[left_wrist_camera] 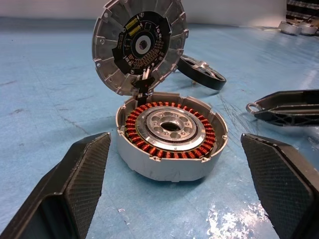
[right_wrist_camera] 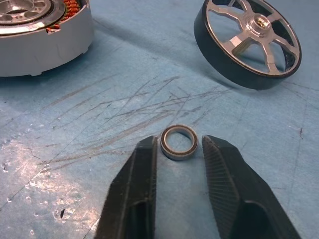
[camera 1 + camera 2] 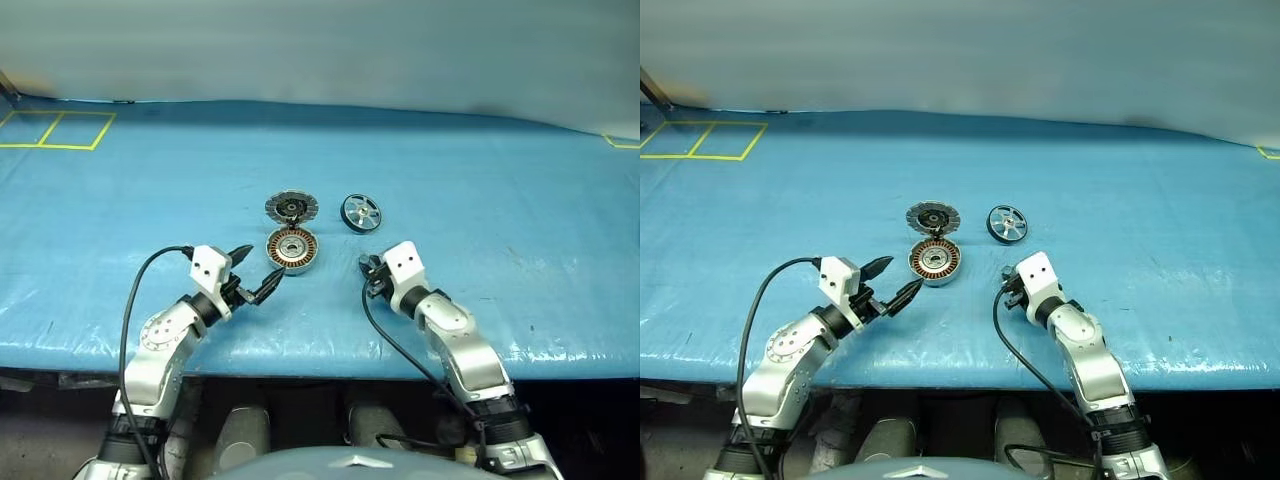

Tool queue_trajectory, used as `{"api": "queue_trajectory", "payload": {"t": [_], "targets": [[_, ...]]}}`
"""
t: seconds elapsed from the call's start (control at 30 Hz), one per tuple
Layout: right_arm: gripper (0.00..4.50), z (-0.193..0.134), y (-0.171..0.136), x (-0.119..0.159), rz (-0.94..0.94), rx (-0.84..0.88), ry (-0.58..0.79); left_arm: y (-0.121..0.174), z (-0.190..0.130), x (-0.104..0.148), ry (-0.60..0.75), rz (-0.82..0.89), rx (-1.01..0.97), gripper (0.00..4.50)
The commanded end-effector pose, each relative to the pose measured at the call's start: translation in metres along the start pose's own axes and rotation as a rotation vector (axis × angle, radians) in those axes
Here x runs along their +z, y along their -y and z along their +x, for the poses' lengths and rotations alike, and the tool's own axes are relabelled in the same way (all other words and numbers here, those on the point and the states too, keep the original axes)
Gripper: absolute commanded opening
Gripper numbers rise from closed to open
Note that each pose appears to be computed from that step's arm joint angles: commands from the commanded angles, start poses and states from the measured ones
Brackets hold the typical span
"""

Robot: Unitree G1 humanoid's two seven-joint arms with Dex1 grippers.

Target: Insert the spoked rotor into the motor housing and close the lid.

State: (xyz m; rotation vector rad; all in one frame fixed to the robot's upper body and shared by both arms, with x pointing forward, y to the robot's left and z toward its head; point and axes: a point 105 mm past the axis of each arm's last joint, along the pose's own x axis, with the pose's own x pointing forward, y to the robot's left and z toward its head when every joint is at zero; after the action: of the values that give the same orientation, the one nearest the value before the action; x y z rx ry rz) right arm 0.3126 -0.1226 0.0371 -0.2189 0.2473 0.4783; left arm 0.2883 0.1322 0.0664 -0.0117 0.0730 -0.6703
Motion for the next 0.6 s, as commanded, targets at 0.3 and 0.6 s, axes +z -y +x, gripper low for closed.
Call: {"api": "queue_trajectory", "payload": {"t": [0.3, 0.6], "targets": [[3.43, -0.01, -0.021, 0.063, -0.086, 0.143, 0.21, -0.007, -0.007, 0.007, 0.011, 0.028, 0.006, 4.5], [3.43, 0.007, -0.086, 0.077, -0.476, 0.564, 0.152, -0.008, -0.009, 0.004, 0.004, 0.02, 0.015, 4.5]]}}
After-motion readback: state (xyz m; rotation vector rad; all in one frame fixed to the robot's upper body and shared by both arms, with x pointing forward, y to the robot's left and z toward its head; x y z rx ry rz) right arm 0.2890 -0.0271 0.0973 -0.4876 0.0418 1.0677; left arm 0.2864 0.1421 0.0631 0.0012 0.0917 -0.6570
